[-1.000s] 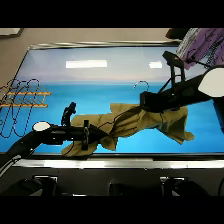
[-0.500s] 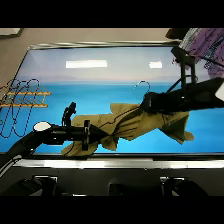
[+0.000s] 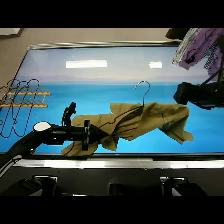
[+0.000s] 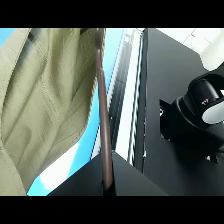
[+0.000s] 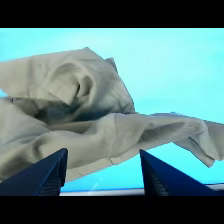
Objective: Fold the clothes and pants, and hang the long-sleeved shirts on hangers.
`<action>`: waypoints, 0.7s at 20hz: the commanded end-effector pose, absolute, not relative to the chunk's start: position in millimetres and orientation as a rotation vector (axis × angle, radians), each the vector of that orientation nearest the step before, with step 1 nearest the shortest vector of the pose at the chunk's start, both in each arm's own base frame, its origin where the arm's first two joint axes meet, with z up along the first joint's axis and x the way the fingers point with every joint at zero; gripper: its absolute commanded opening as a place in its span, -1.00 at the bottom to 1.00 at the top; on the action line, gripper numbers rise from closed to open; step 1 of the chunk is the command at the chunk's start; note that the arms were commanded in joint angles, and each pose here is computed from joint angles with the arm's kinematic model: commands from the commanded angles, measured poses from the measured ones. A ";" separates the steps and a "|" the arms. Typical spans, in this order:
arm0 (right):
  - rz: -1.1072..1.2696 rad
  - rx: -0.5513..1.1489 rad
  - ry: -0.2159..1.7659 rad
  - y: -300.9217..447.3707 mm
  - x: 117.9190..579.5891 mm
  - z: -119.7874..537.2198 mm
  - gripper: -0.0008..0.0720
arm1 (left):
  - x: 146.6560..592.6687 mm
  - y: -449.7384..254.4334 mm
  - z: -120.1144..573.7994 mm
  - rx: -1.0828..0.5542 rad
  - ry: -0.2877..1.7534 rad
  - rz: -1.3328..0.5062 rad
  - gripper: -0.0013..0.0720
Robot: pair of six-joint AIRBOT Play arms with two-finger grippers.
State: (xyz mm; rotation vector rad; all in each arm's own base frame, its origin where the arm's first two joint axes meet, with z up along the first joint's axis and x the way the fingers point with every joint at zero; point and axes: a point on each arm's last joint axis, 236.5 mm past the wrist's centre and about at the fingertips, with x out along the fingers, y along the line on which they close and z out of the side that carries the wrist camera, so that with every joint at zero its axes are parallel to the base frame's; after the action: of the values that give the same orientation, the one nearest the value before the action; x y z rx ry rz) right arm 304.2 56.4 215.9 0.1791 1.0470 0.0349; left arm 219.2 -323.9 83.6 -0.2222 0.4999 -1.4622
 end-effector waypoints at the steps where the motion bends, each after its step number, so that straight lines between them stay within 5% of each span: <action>1: 0.334 -0.091 1.116 62.2 296.5 201.3 0.46 | 219.1 -324.1 83.6 -0.222 0.500 -1.463 -0.93; 3: 0.546 -0.403 1.026 66.5 298.6 203.7 0.48 | 219.0 -324.1 83.4 -0.222 0.501 -1.463 -0.93; 6: 0.750 -0.586 0.938 86.3 302.3 201.2 0.57 | 219.0 -324.0 83.3 -0.221 0.501 -1.463 -0.93; 14: 1.102 -0.627 0.888 131.3 313.8 169.0 0.57 | 218.9 -324.0 83.3 -0.221 0.501 -1.464 -0.93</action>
State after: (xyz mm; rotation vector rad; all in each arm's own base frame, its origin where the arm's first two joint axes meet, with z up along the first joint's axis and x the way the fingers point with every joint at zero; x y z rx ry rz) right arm 311.9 115.4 177.6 -0.6118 0.9247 0.9733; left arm 219.2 -323.9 83.3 -0.2222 0.5008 -1.4626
